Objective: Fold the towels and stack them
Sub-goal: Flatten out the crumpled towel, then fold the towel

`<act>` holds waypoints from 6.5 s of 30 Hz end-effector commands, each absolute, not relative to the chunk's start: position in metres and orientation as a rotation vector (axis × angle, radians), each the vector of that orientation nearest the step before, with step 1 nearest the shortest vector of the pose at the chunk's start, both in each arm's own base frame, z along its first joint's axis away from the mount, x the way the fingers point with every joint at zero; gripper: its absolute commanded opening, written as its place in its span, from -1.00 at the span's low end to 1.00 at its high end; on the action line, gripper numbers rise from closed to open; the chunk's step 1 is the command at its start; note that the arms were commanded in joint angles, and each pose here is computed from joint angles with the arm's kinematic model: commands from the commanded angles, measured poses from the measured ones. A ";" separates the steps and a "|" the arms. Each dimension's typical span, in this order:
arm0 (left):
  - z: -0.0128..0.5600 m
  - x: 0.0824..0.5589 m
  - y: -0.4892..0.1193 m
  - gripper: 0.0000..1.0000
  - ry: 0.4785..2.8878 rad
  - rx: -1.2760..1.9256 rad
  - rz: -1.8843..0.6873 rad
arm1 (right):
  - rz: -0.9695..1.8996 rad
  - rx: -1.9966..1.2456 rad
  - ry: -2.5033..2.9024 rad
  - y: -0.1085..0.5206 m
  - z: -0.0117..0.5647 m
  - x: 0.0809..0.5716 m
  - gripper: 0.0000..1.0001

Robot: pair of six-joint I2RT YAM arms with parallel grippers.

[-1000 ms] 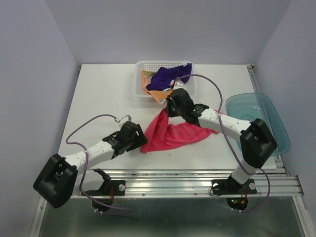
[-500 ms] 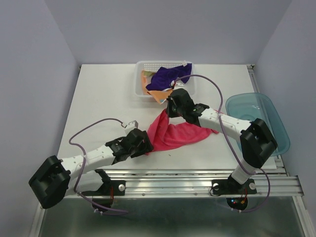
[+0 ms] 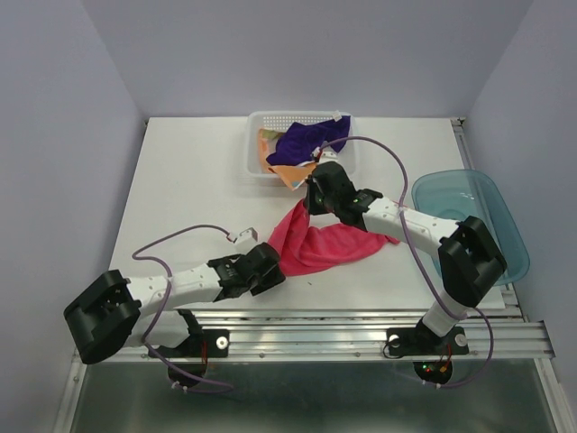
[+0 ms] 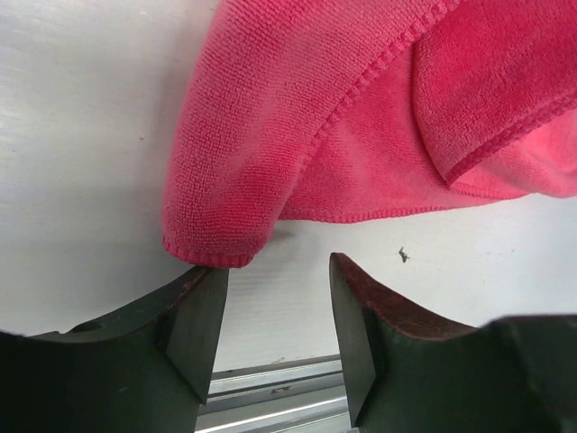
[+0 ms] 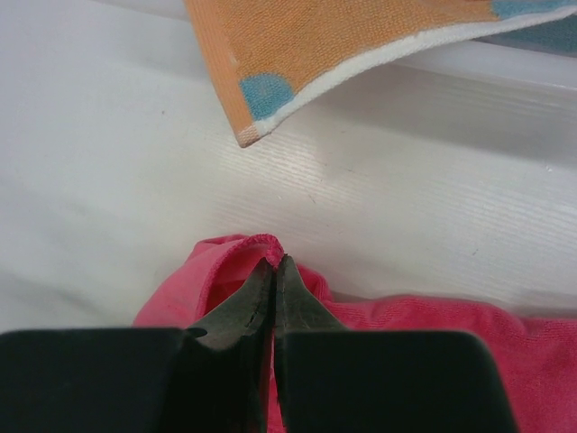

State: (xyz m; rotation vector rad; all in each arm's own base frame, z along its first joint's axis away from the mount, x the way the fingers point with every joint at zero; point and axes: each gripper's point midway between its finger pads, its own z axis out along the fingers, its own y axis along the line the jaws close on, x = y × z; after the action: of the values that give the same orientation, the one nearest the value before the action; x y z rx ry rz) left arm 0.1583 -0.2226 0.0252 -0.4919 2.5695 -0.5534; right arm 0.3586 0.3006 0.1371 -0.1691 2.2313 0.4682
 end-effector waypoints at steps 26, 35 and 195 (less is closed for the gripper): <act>0.207 0.221 -0.209 -1.00 2.013 -0.349 -0.660 | 0.515 -0.171 1.951 0.264 0.253 0.339 -0.99; 0.412 0.191 -0.216 -1.00 1.559 -0.040 -1.041 | 0.726 -0.304 1.581 0.230 0.443 0.263 -0.99; 0.268 0.350 -0.147 -1.00 1.614 -0.218 -0.906 | 0.871 -0.312 1.789 0.228 0.282 0.363 -0.99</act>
State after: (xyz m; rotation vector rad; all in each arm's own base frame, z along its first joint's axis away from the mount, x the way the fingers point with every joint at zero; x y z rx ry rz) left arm 0.3626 -0.1460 0.2640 -0.2280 1.6505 -0.8548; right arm 0.3815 0.2185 0.2838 -0.2824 1.8089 0.7695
